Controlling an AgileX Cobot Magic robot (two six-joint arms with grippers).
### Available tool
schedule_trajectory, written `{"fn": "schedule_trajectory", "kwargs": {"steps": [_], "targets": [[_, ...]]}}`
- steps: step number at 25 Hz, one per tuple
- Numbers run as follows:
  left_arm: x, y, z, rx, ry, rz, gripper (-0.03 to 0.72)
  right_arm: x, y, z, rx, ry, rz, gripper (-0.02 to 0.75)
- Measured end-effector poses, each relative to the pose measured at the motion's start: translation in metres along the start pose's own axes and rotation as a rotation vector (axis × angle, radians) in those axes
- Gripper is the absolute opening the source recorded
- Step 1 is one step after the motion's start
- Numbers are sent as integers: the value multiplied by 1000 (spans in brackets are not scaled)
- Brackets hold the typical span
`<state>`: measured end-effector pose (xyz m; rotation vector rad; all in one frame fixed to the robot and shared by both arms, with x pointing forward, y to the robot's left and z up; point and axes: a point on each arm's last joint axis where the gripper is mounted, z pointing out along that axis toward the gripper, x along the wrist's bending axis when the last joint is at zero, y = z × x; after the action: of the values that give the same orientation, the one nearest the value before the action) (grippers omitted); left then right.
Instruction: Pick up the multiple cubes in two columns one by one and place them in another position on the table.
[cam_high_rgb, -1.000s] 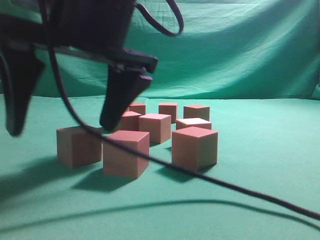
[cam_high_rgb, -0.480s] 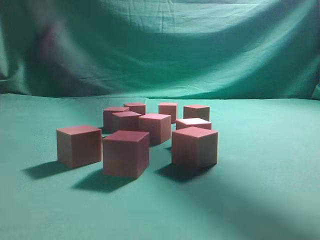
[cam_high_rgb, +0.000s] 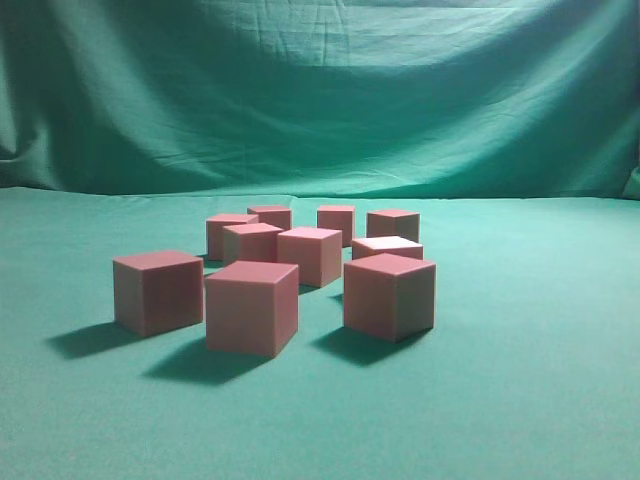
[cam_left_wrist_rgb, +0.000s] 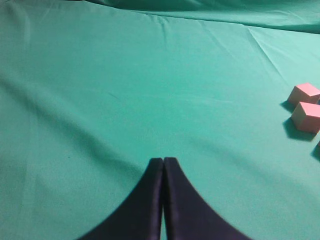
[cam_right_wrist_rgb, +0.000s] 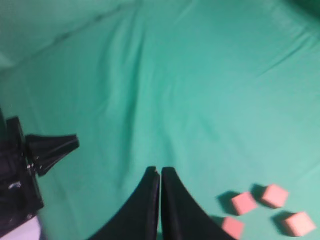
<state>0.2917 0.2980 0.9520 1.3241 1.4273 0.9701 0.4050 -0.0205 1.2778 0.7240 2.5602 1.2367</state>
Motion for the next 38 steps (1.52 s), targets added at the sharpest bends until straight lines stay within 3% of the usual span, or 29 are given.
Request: {"fn": "schedule_trajectory", "kwargs": {"steps": [3,6,15,26,31,38], "targets": [[0,0,0,0,0,0,0,-5,-9,-58,-90,-65,-9,0],[0,0,0,0,0,0,0,-5,-30,-105,-139,-76,-11,0],[0,0,0,0,0,0,0,-3,-128,-168,-127,-47,8,0],[0,0,0,0,0,0,0,14,-242,-198,-337,157,23,0],[0,0,0,0,0,0,0,15,-283,-197,-372,175,26,0],[0,0,0,0,0,0,0,12,-312,-172,-328,155,30,0]]}}
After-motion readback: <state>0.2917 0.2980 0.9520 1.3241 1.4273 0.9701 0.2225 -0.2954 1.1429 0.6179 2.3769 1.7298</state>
